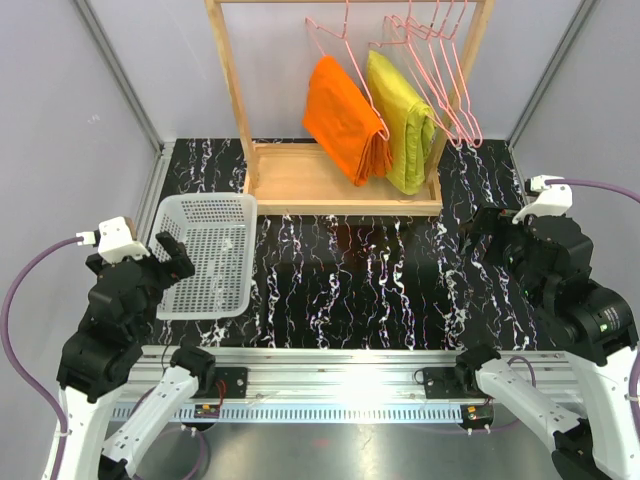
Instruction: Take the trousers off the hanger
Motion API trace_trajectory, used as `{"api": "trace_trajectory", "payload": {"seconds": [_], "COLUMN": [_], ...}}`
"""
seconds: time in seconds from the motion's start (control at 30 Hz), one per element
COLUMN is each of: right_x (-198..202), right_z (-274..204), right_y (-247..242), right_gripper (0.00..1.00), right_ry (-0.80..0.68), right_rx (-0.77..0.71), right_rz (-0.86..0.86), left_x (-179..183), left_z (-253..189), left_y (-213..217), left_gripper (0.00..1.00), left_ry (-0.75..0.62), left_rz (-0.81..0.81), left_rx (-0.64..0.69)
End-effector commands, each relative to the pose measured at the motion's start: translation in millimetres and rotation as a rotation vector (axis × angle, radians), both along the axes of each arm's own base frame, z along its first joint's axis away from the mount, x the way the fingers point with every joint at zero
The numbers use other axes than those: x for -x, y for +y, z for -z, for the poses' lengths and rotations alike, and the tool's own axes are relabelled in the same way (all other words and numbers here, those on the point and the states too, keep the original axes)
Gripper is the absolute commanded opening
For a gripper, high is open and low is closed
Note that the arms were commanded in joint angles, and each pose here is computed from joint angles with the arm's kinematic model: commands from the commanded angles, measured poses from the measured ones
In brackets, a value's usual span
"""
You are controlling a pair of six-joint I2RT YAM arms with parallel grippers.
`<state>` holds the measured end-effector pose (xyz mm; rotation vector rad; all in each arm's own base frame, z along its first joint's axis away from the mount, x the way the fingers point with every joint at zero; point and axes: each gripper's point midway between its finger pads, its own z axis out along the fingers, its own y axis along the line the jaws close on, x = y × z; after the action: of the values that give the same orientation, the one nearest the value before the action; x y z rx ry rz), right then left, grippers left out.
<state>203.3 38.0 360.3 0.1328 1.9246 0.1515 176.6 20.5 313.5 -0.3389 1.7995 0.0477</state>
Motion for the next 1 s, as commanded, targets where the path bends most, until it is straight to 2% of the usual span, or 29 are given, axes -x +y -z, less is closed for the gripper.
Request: {"api": "trace_trajectory", "payload": {"seconds": [0.0,0.17,0.4,0.63,0.73,0.8,0.97], "right_x": [-5,-6,-14,-65,-98,-114,-159], "right_z": [-12,-29,-88,-138,-141,-138,-128], "right_y": [3,14,71,110,125,132,149], "right_gripper": [0.99,0.99,1.0,0.98,0.93,0.85,0.79], "right_ry": [-0.053,-0.099,-0.167,-0.193,-0.177,-0.159,-0.132], "right_rx": [-0.008,-0.039,-0.172,-0.193,-0.179,-0.166,-0.124], "right_rz": [-0.017,-0.076,-0.331,-0.415,-0.429,-0.424,-0.389], "left_x": [-1,6,9,8,4,2,-1], "left_z": [-13,-21,-26,-27,-26,-25,-23], "left_y": [3,7,5,-5,-11,-17,-27], "left_gripper": [0.99,0.99,0.99,0.99,0.99,0.99,0.99], "left_ry": [-0.063,-0.102,-0.115,-0.122,-0.116,-0.109,-0.085], "left_rz": [-0.03,-0.042,-0.024,0.02,0.042,0.066,0.108], "left_rx": [0.032,0.053,0.077,0.119,0.133,0.142,0.155]}}
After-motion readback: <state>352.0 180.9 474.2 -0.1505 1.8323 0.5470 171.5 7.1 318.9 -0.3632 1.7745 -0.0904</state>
